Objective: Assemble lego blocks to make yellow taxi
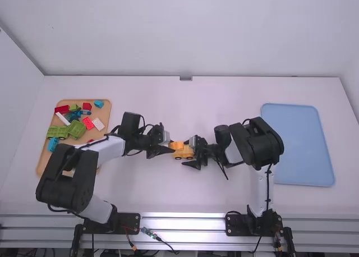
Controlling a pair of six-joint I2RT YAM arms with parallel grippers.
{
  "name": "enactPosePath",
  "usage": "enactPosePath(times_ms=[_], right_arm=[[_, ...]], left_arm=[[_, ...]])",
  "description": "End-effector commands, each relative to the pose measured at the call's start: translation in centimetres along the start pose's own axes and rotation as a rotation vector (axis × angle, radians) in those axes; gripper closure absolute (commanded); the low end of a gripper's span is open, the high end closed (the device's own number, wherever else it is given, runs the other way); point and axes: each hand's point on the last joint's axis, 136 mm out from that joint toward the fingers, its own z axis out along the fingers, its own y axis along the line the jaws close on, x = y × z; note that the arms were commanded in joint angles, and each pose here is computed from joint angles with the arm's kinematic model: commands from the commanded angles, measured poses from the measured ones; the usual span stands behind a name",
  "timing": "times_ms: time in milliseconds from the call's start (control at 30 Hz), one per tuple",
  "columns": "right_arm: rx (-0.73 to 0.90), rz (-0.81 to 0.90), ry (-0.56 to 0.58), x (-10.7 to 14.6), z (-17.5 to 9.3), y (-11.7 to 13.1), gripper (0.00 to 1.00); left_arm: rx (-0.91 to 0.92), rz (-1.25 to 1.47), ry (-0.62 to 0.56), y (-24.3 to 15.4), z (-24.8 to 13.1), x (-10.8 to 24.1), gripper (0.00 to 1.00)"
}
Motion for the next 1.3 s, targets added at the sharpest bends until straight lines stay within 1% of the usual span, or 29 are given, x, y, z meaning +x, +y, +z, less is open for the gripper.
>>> enactPosePath(times_ms=[0,167,367,400,533,633,733,800,867,900,967,1067,1200,1233,1267], right_arm=[[0.01,0.027,0.015,0.9,-0.2,0.2,0.1],[0.023,0.04,0.004,1.0,-1.0,-0.2,0.12],[-0.041,0.005,-0.084,-0.3,-1.8,0.6,0.2],[-0.043,0.001,-0.09,-0.3,-2.0,0.6,0.22],[-0.035,0.005,-0.074,0.0,-1.8,0.5,0.26],[-0.033,0.002,-0.073,0.0,-1.9,0.5,0.27],[-0.035,0.007,-0.072,0.0,-1.8,0.3,0.27],[-0.044,0.028,-0.068,0.0,-1.7,-0.1,0.26],[-0.054,0.033,-0.065,0.0,-1.6,-0.1,0.23],[-0.064,0.025,-0.057,0.2,-1.5,-0.1,0.18],[-0.083,0.02,-0.051,0.1,-1.1,0.2,0.15],[-0.091,0.015,-0.042,0.0,-0.6,0.1,0.13],[-0.067,0.03,0.011,0.3,0.5,-0.4,0.14],[-0.063,0.036,0.023,0.4,0.7,-0.4,0.16],[-0.064,0.034,0.035,0.5,1.1,-0.2,0.21]], left_arm=[[0.029,-0.045,0.002,-0.1,0.6,0.7,0.98],[0.048,-0.041,0.018,0.1,0.8,1.0,0.98],[0.03,-0.031,0.04,0.5,0.8,1.2,0.98],[0.033,-0.023,0.039,0.5,0.9,1.1,0.98],[0.021,0.03,0.055,0.7,1.5,1.0,0.98],[0.008,0.062,0.083,0.8,2.1,1.0,0.98],[0.022,0.087,0.081,0.4,2.8,0.5,0.98],[0.0,0.089,0.113,0.7,2.9,0.9,0.98],[-0.009,0.084,0.124,0.9,3.0,1.1,0.99],[-0.014,0.087,0.129,1.0,3.0,1.1,0.98],[-0.02,0.082,0.131,1.1,2.8,1.2,0.98],[-0.039,0.056,0.129,1.7,2.4,1.4,0.98],[-0.059,0.035,0.124,2.2,2.0,1.5,0.98],[-0.056,0.036,0.123,2.1,2.1,1.4,0.98],[-0.051,0.043,0.123,2.0,2.1,1.4,0.98]])
